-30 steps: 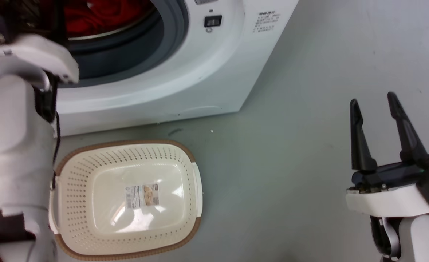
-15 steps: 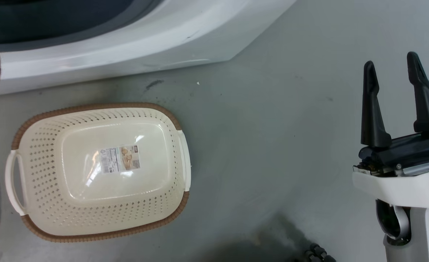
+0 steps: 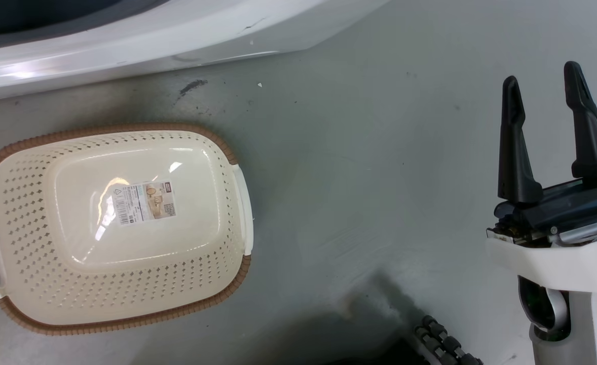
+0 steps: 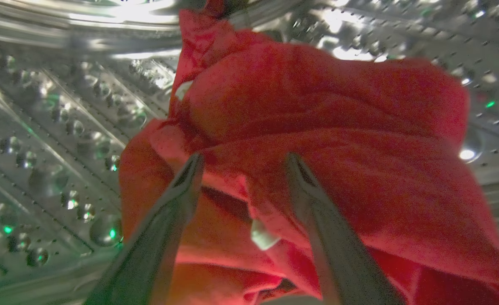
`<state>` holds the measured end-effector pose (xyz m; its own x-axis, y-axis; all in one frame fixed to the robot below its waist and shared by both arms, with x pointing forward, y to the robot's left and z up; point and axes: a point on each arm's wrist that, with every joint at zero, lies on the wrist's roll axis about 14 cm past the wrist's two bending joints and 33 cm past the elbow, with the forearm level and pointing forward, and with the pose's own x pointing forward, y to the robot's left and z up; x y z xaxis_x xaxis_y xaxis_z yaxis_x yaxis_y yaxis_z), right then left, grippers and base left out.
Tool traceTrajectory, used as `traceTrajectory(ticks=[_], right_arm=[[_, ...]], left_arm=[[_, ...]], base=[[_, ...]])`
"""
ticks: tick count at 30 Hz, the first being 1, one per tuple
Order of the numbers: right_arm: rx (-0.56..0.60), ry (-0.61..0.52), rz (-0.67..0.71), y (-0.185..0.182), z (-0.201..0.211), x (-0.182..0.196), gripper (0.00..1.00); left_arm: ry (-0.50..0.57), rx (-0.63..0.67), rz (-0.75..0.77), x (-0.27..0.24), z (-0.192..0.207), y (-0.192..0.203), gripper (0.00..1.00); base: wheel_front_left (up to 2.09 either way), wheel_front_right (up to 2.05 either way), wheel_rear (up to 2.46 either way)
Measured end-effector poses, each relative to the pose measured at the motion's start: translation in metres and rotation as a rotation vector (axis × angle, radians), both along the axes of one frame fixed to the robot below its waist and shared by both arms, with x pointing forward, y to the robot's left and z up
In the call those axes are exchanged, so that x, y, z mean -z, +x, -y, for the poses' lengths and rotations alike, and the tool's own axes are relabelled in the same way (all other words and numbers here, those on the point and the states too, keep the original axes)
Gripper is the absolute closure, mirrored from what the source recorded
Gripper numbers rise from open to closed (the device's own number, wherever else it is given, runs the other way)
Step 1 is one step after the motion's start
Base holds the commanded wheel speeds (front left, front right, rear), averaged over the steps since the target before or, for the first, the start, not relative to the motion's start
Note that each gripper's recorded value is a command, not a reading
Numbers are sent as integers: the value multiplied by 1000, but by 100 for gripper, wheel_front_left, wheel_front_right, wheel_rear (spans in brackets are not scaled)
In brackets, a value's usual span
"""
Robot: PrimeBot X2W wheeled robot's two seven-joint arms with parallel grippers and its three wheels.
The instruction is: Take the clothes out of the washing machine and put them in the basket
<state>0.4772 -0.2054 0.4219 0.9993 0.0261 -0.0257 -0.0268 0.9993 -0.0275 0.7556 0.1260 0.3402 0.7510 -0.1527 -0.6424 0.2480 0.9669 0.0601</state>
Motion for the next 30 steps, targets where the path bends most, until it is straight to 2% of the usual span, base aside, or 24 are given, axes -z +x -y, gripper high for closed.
traceTrajectory(ticks=[6,16,17,18,28,30], right_arm=[[18,3,-16,0,6,7,0],[32,4,-43,0,11,18,0],[32,5,-44,1,11,20,0],[31,6,-43,1,11,20,0],[20,0,-11,5,8,9,0],[7,1,7,5,3,1,0]], left_arm=[[-19,-26,-101,23,-2,-2,0],[-16,-27,-158,52,-1,-8,0],[-21,-30,-165,55,-1,-9,61],[-21,-30,-165,56,-1,-9,100],[-61,-28,-43,31,0,-3,100],[-106,-25,25,13,5,-7,100]], base=[[0,0,0],[0,0,0],[0,0,0],[0,0,0],[0,0,0],[0,0,0]])
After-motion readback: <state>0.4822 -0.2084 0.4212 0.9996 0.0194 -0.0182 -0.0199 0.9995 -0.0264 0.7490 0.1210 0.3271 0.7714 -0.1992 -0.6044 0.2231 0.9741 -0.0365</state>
